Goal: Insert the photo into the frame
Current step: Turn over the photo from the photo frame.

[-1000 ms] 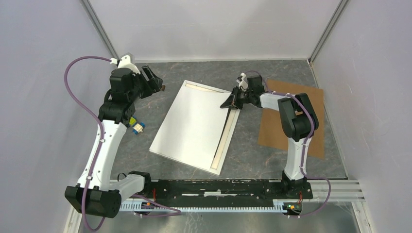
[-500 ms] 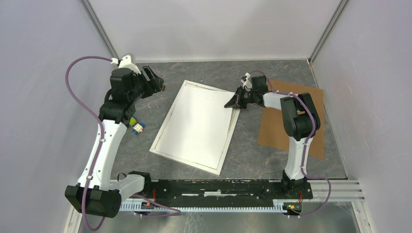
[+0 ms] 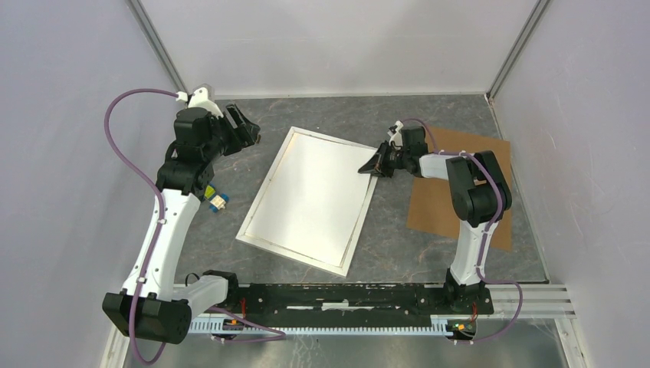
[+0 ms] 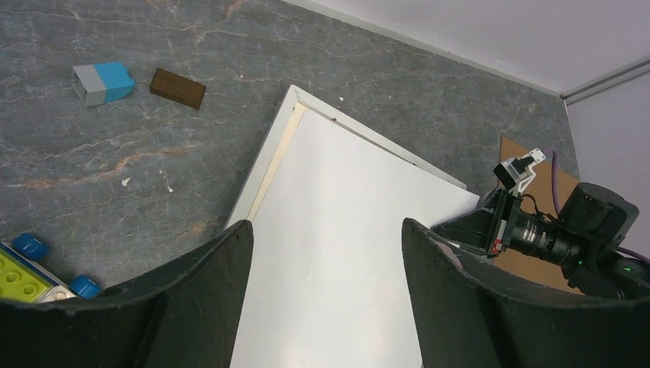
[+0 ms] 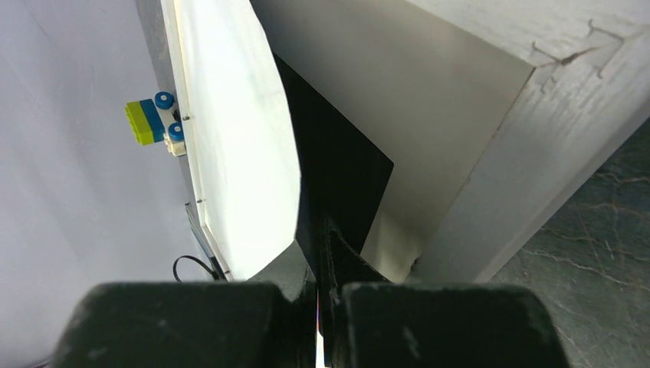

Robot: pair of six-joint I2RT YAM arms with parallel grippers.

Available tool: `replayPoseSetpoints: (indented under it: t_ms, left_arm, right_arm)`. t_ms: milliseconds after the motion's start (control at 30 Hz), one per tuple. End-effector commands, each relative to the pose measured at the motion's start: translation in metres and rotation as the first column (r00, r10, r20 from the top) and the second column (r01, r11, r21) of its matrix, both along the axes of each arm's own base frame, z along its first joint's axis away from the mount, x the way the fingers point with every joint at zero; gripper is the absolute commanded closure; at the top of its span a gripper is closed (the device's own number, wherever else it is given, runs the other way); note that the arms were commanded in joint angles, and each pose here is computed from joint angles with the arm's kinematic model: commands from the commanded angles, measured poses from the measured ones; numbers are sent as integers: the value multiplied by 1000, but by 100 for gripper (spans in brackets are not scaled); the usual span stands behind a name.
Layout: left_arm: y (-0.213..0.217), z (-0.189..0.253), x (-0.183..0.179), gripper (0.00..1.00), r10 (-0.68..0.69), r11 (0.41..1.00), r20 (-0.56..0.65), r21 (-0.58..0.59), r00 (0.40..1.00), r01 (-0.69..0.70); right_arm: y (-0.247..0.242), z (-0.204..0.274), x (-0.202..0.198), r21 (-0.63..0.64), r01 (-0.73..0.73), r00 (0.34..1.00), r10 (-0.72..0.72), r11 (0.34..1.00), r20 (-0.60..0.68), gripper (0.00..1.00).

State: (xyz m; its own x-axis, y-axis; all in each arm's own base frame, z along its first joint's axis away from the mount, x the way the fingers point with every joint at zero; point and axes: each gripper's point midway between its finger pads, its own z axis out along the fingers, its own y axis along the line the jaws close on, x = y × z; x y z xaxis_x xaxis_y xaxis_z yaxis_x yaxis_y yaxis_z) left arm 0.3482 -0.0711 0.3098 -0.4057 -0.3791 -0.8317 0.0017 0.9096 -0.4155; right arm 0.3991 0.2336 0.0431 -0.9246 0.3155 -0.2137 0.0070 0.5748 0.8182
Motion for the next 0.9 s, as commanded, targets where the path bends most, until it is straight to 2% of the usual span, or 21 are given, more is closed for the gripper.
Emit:
replayPoseSetpoints:
  t_ms: [0,400,867]
  left_arm:
    - [-2,11,4,23,-10,1000,48,-14,999,10]
    - [-3,11,4,23,-16,1000,49,-18,999,17]
    - [-4,11,4,23,-22,999,51,-23,998,23]
  right_arm:
    - [2,24,12,24,20,996,-22,1000,84,100]
    - [11,22,18,20,-5,996,3,1000,88,100]
    - [15,21,23,-34,-40,994,43,999,100,82]
